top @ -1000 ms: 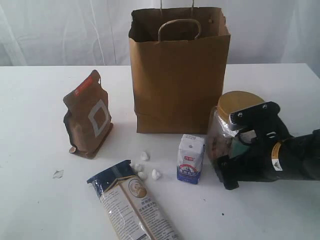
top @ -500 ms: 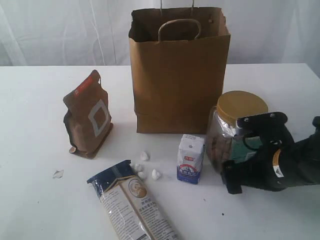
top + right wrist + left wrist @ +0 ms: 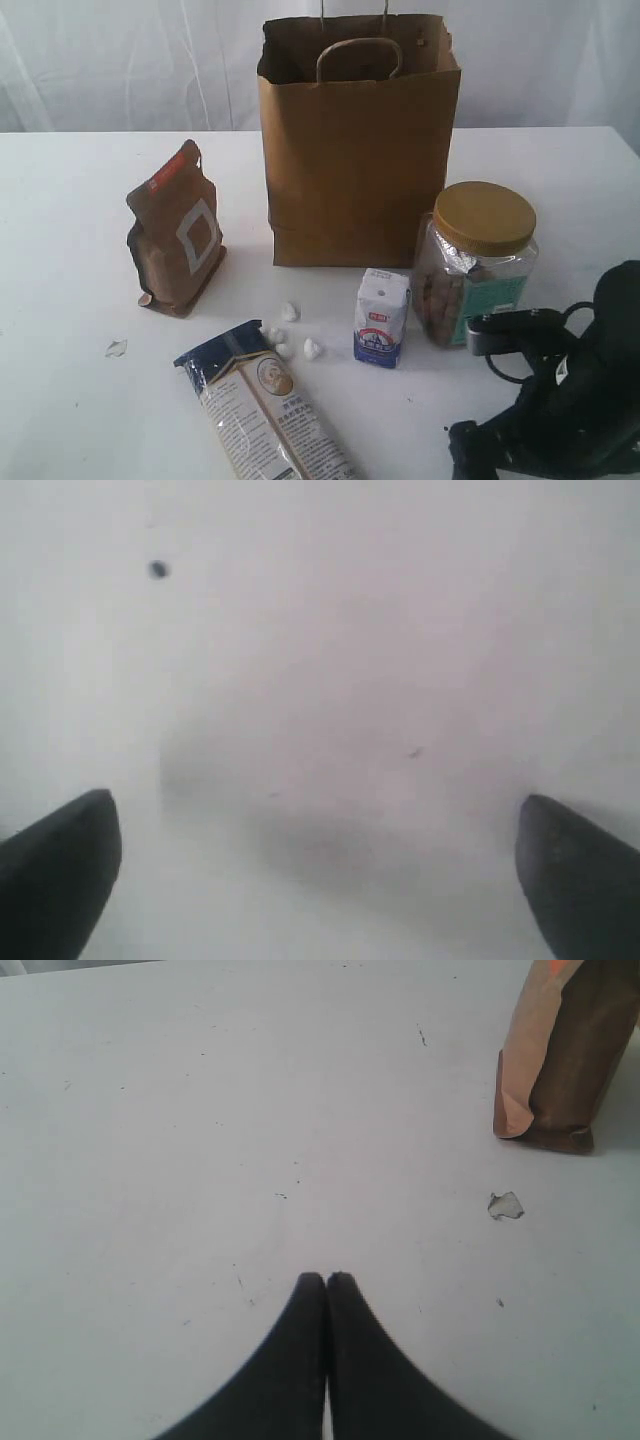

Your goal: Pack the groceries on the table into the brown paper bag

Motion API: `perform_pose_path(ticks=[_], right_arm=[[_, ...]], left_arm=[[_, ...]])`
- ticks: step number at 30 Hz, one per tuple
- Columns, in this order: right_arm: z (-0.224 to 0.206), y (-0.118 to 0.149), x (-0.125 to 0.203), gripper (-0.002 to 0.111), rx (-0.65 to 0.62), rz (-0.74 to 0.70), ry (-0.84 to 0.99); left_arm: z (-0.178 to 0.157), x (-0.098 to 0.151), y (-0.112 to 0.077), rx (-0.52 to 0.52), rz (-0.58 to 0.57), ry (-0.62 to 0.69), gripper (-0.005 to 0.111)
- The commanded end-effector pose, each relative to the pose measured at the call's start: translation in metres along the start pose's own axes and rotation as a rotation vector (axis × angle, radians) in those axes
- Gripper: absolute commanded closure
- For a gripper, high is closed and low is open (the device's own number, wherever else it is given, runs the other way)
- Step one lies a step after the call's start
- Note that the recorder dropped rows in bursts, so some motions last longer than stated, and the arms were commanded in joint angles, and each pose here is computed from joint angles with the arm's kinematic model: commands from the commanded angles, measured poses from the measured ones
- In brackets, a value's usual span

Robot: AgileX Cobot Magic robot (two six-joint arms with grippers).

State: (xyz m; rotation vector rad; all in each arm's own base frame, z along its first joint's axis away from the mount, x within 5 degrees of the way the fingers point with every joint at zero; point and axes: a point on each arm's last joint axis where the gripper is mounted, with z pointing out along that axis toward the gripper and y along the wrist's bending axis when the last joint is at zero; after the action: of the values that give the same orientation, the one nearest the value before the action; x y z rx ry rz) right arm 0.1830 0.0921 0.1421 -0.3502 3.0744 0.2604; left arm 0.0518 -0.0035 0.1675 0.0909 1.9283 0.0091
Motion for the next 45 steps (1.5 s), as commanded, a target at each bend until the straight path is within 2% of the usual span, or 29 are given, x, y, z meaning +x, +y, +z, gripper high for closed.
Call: perform_pose_path(ticks=[1,7,14,21,40,45], right_arm=[[-0.002,0.008,-0.005,0.003,-0.092,0.025,-0.057],[-0.005,0.005,-0.025,0.003,-0.07,0.058,-0.281],[-0.006,0.004,-0.03,0.003,-0.058,0.061,-0.343],[-0.008,0.001,-0.037,0.003,0.014,-0.12,-0.426],[-0.025,-0.003,-0.062,0.003,0.083,-0.122,-0.755],[-0.024,-0.003,-0.062,0.003,0.117,-0.217,-0.74]], left_arm=[[0.0,0.001,0.0,0.005,-0.007,0.0,0.107],[0.0,0.001,0.0,0.005,-0.007,0.0,0.107],[0.0,0.001,0.0,0.005,-0.007,0.0,0.107],[0.0,0.001,0.0,0.005,-0.007,0.0,0.107],[0.0,0.001,0.0,0.005,-0.007,0.0,0.107],[0.0,0.001,0.0,0.005,-0.007,0.0,0.107]])
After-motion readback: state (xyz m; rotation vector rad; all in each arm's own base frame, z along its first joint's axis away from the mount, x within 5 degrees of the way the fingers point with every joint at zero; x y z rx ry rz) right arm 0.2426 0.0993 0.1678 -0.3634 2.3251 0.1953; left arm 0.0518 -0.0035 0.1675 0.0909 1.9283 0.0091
